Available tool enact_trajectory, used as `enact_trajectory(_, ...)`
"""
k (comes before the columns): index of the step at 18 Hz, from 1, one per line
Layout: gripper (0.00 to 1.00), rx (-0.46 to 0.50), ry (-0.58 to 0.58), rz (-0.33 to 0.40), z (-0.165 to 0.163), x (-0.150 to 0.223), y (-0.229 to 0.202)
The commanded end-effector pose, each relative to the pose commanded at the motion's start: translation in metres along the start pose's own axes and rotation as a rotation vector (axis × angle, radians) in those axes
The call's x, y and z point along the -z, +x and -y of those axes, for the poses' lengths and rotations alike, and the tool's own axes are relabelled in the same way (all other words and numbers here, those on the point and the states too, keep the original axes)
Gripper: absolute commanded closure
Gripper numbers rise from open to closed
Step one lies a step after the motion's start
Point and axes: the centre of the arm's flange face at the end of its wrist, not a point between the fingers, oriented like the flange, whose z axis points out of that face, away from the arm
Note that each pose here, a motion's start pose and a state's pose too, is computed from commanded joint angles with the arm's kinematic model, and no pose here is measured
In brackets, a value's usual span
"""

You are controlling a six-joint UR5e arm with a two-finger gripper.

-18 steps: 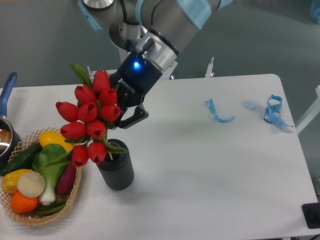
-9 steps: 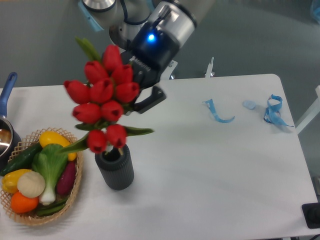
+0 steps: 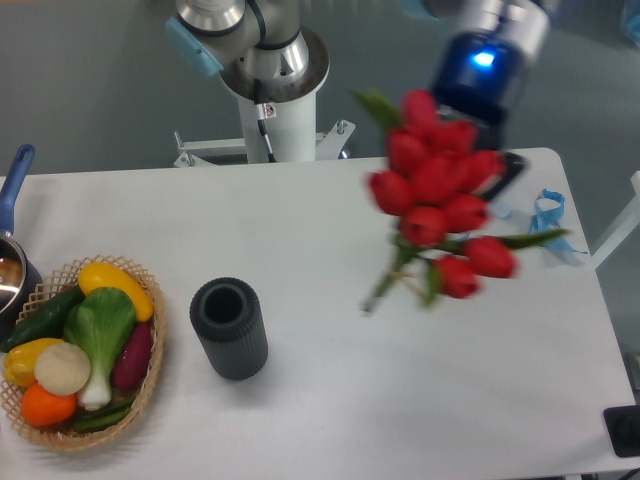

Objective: Pick up the flowers from the vase
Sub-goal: 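Carry the tulip bunch away from the vase toward the ribbons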

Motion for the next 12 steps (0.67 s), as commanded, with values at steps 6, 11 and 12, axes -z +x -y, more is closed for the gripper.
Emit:
enact_trajectory(6, 0.63, 0.010, -0.012, 0.005, -0.028, 0.003, -0.007)
enact_trajectory(11, 0.63, 0.028, -0.020, 0.002, -0.041, 0.004, -0.003)
enact_trajectory(12, 0.63, 0.033, -0.021, 0.001, -0.043, 0.003, -0.002)
